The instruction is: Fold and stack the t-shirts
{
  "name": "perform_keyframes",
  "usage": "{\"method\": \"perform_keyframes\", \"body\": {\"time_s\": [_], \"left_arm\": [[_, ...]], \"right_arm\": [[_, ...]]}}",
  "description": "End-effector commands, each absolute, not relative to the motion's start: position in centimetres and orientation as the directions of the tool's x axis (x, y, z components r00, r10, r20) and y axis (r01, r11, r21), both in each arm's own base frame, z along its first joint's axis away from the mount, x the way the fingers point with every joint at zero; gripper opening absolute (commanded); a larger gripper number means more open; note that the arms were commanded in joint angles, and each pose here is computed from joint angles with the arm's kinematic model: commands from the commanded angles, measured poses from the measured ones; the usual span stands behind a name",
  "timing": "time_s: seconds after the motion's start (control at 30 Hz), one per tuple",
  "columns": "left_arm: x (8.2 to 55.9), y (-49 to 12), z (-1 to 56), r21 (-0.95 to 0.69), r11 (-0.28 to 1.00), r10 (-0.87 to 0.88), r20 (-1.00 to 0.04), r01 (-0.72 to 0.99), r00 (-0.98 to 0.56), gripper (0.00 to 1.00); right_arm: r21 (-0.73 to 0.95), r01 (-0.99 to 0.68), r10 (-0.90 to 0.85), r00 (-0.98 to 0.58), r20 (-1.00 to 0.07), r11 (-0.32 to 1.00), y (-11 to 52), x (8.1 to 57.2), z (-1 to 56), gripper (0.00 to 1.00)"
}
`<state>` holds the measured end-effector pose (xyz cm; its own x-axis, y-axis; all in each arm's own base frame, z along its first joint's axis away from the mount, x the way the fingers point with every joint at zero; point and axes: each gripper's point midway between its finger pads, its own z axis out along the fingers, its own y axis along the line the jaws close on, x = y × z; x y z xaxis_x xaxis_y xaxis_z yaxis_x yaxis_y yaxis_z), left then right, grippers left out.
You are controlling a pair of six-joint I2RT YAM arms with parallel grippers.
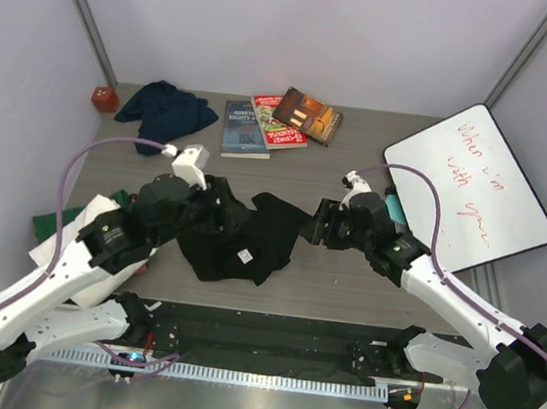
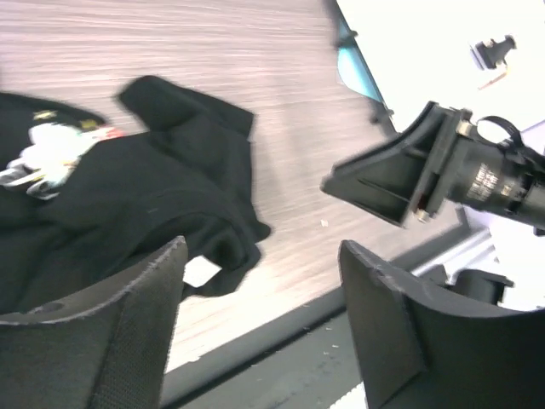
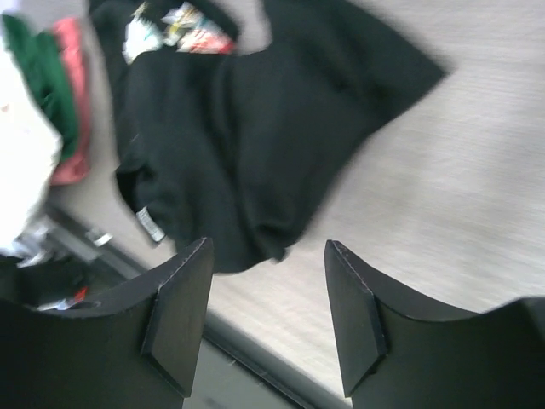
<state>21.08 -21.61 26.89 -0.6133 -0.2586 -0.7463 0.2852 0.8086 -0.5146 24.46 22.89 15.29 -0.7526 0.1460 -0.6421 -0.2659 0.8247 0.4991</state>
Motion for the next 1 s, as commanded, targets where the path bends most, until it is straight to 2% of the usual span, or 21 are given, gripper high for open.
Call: {"method": "perform_keyframes", "body": {"time_s": [0.0, 0.13, 0.47, 0.97], "left_arm": [[20.5, -18.1, 21.7, -0.415, 0.897, -0.227, -0.726, 0.150, -0.650, 0.70], [19.7, -18.2, 18.9, -0.429, 0.895, -0.233, -0.683, 0.123, -0.693, 0.67], [20.7, -20.0, 16.1, -0.407, 0.902, -0.183, -0.662, 0.143, -0.726, 0.63], [20.8, -19.5, 15.6, -0.371, 0.916, -0.155, -0.675, 0.150, -0.721, 0.62]], "right_arm": [[0.660, -0.314, 0.178, -0.804, -0.567, 0.682, 26.6, 21.9, 16.0, 0.60], [0.656, -0.276, 0.168, -0.832, -0.529, 0.702, 26.6, 21.1, 14.1, 0.60], [0.793, -0.203, 0.265, -0.871, -0.414, 0.574, 29.2, 19.2, 14.0, 0.61], [0.686, -0.229, 0.184, -0.862, -0.473, 0.691, 30.6, 19.6, 10.8, 0.61]]}}
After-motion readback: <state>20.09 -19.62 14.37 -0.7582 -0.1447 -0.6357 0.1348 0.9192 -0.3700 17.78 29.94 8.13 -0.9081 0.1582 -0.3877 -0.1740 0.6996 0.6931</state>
